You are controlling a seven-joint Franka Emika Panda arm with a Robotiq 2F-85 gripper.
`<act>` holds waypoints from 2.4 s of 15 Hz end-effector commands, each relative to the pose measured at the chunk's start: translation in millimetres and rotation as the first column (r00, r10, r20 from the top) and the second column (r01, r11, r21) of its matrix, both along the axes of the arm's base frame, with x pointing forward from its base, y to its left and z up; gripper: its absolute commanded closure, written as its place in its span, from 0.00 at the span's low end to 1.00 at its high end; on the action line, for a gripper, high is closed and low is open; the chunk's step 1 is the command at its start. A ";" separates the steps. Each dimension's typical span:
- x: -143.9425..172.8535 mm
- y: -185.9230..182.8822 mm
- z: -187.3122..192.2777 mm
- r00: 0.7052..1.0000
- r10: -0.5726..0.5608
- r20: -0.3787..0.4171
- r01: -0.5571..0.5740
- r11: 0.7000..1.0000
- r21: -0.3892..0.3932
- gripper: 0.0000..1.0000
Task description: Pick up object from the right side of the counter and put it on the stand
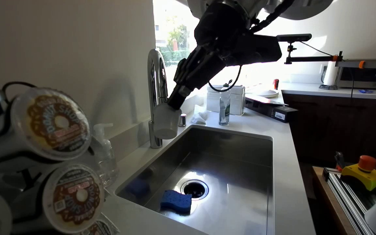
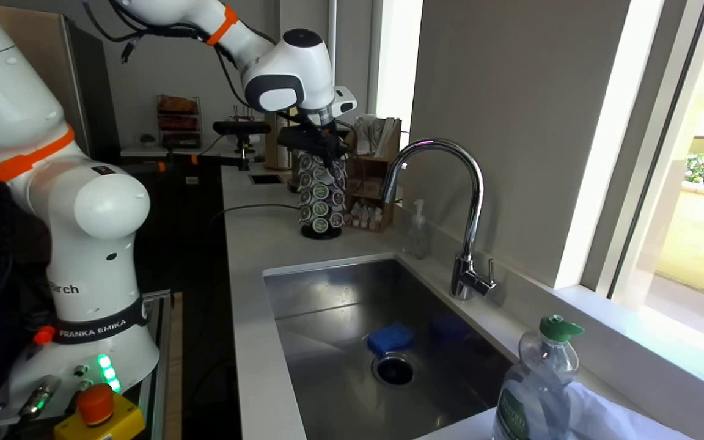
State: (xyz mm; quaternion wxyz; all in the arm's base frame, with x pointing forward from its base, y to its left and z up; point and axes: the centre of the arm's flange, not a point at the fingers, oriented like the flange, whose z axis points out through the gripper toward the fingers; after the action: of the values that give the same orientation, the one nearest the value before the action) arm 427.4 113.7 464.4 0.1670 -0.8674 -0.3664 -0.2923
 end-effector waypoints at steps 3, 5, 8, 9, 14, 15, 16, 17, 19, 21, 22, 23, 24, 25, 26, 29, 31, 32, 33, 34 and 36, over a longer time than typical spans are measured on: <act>35.3 34.6 7.0 0.995 0.063 0.078 -0.067 0.997 0.048 0.99; 39.8 46.7 13.5 0.992 0.079 0.101 -0.086 0.994 0.063 0.99; 43.5 60.6 18.8 0.986 0.101 0.130 -0.110 0.991 0.070 0.99; 30.1 53.0 25.5 0.990 0.095 0.100 -0.102 0.993 0.065 0.96; 36.6 58.6 25.1 0.989 0.102 0.110 -0.109 0.992 0.062 0.96; 36.8 58.3 25.3 0.989 0.101 0.110 -0.109 0.992 0.062 0.99; 40.2 58.2 27.6 0.989 0.093 0.113 -0.101 0.993 0.064 0.99; 42.5 58.1 29.9 0.989 0.088 0.120 -0.097 0.993 0.067 0.99; 46.9 58.2 36.0 0.988 0.078 0.131 -0.088 0.994 0.071 0.99; 50.2 59.4 42.6 0.988 0.071 0.140 -0.083 0.993 0.085 0.99; 51.7 60.0 45.3 0.988 0.069 0.140 -0.082 0.993 0.090 0.99; 53.4 61.0 46.9 0.988 0.067 0.140 -0.081 0.992 0.097 0.99; 54.4 61.8 48.5 0.988 0.064 0.141 -0.080 0.991 0.105 0.99; 56.2 62.6 49.9 0.989 0.061 0.138 -0.077 0.990 0.115 0.99; 57.9 63.8 50.6 0.989 0.060 0.132 -0.076 0.989 0.124 0.99; 62.6 66.0 49.8 0.993 0.055 0.107 -0.071 0.985 0.154 0.99; 65.5 66.8 49.0 0.994 0.051 0.096 -0.067 0.983 0.172 0.99; 67.5 67.1 49.0 0.994 0.049 0.093 -0.065 0.981 0.180 0.99; 69.2 67.4 48.7 0.995 0.047 0.088 -0.063 0.980 0.190 0.99; 71.0 67.7 48.1 0.996 0.043 0.082 -0.059 0.978 0.200 0.99; 74.1 69.1 47.1 0.997 0.035 0.076 -0.051 0.975 0.218 0.99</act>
State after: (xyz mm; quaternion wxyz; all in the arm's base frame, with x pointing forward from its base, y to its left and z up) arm 491.3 178.7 515.8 0.2286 -0.8275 -0.3652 -0.3600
